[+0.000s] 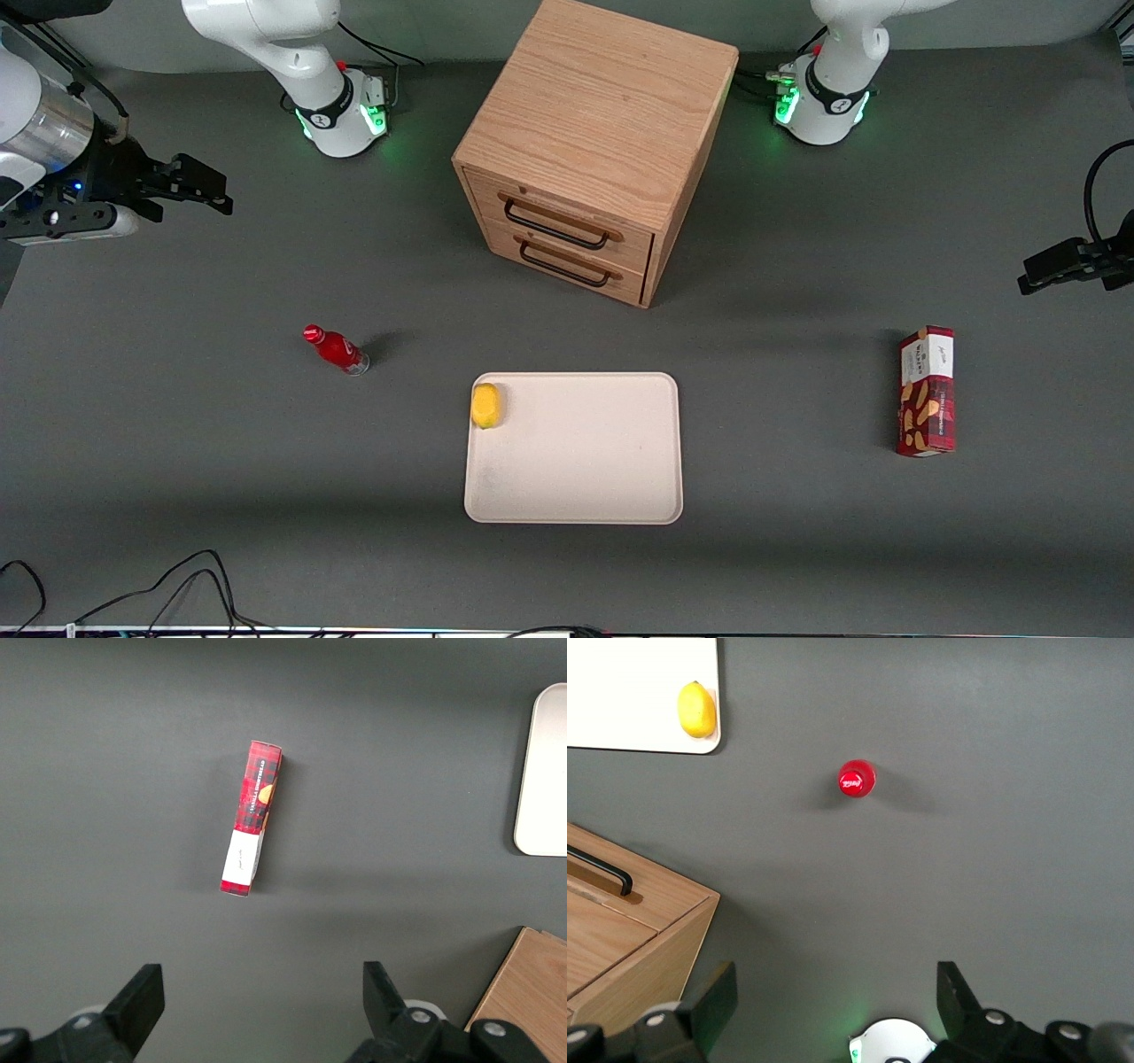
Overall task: Open upper drawer
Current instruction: 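Move the right gripper toward the upper drawer's black handle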
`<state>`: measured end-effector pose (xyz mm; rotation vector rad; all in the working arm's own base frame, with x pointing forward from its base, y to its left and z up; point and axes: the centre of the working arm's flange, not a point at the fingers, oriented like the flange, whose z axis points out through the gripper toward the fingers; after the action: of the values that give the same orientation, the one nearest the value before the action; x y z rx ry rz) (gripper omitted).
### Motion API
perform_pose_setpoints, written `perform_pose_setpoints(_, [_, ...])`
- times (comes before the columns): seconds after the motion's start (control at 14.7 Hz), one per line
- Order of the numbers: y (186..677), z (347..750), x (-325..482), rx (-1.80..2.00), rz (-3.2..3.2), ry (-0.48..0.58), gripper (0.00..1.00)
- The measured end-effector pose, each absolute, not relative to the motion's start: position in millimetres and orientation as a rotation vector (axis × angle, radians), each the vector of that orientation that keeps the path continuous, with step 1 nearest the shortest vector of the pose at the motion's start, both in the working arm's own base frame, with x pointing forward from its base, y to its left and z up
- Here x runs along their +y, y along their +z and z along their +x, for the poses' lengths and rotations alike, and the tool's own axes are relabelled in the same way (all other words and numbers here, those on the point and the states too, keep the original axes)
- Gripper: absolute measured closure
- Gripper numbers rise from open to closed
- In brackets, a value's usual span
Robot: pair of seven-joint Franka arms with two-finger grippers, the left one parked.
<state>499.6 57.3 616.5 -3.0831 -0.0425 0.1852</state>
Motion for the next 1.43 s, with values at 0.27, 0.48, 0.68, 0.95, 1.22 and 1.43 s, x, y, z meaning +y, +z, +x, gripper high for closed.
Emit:
perform_pose_setpoints(0.27, [616.2, 499.9, 56.2, -0.038, -3.083, 0.186, 0.0])
perform_pose_setpoints(0.48, [611.3, 502.4, 58.8, -0.045, -3.083, 0.201, 0.0])
perform_pose_setpoints(0.68, [594.3, 509.7, 85.9, -0.119, -3.081, 0.246, 0.0])
perform_pose_setpoints(0.95, [571.5, 521.7, 122.0, -0.197, -3.02, 0.312, 0.0])
perform_pose_setpoints(1.22, [551.7, 539.6, 170.3, -0.321, -2.985, 0.346, 0.0])
perform_pose_setpoints(1.43, [539.5, 557.5, 206.8, -0.432, -2.931, 0.35, 0.0])
